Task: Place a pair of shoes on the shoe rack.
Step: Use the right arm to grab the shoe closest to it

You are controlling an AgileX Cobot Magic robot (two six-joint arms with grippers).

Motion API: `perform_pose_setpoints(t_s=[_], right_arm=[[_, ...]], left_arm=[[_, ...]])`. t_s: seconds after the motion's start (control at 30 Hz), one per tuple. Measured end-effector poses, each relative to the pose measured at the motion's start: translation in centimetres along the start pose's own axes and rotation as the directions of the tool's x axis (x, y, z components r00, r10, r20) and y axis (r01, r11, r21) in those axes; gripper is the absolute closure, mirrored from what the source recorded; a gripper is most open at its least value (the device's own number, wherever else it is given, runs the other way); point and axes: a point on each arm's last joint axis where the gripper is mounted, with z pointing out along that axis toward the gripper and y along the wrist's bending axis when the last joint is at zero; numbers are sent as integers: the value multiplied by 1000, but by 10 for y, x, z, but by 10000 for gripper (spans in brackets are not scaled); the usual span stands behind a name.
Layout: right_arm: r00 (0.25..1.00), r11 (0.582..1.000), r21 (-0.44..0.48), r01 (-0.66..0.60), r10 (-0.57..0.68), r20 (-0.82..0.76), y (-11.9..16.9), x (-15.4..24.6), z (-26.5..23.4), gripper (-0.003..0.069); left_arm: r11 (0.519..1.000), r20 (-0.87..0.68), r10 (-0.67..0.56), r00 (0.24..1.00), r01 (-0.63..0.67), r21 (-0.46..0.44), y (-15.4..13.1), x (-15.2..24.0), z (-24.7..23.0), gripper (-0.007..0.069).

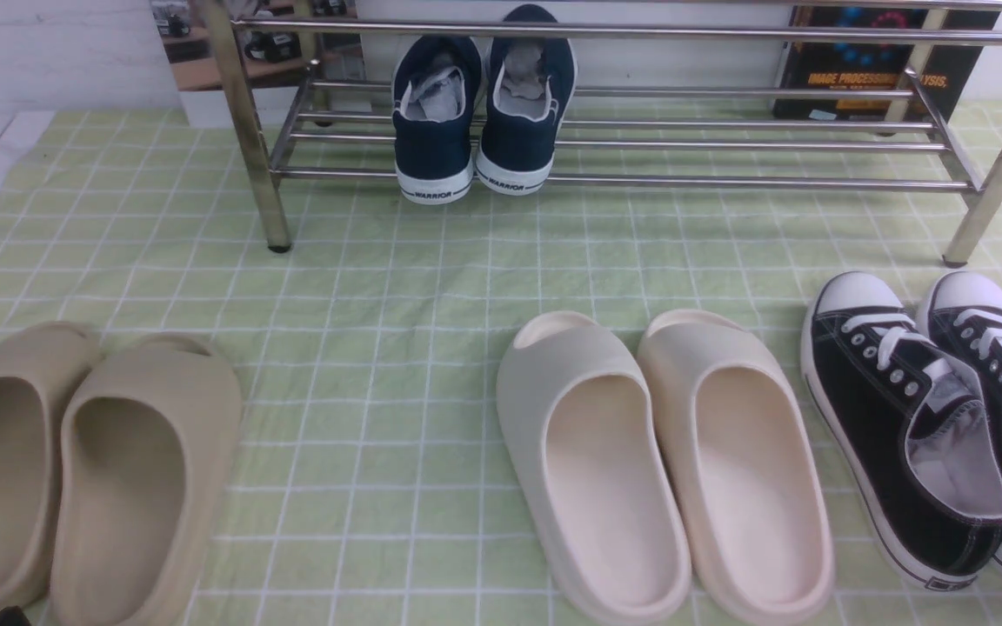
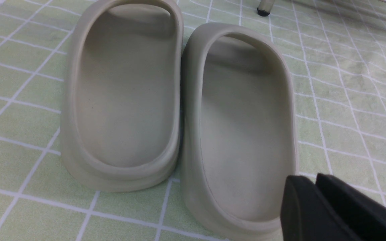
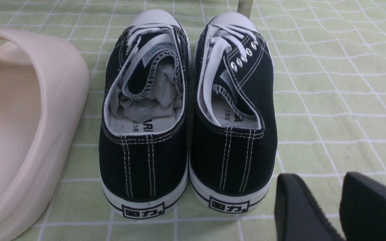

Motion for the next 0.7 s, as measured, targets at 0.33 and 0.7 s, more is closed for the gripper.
perform_pose_setpoints(t_s=[0.33,0.7], right_arm=[[991,990,-54,-134,134,-9,5,0,0,419],[686,649,-227,-726,706,-175,26,-2,-3,419]], left_arm=[[1000,0,0,1000,0,0,0,0,0,548],[1000,0,0,1000,0,0,0,0,0,536]])
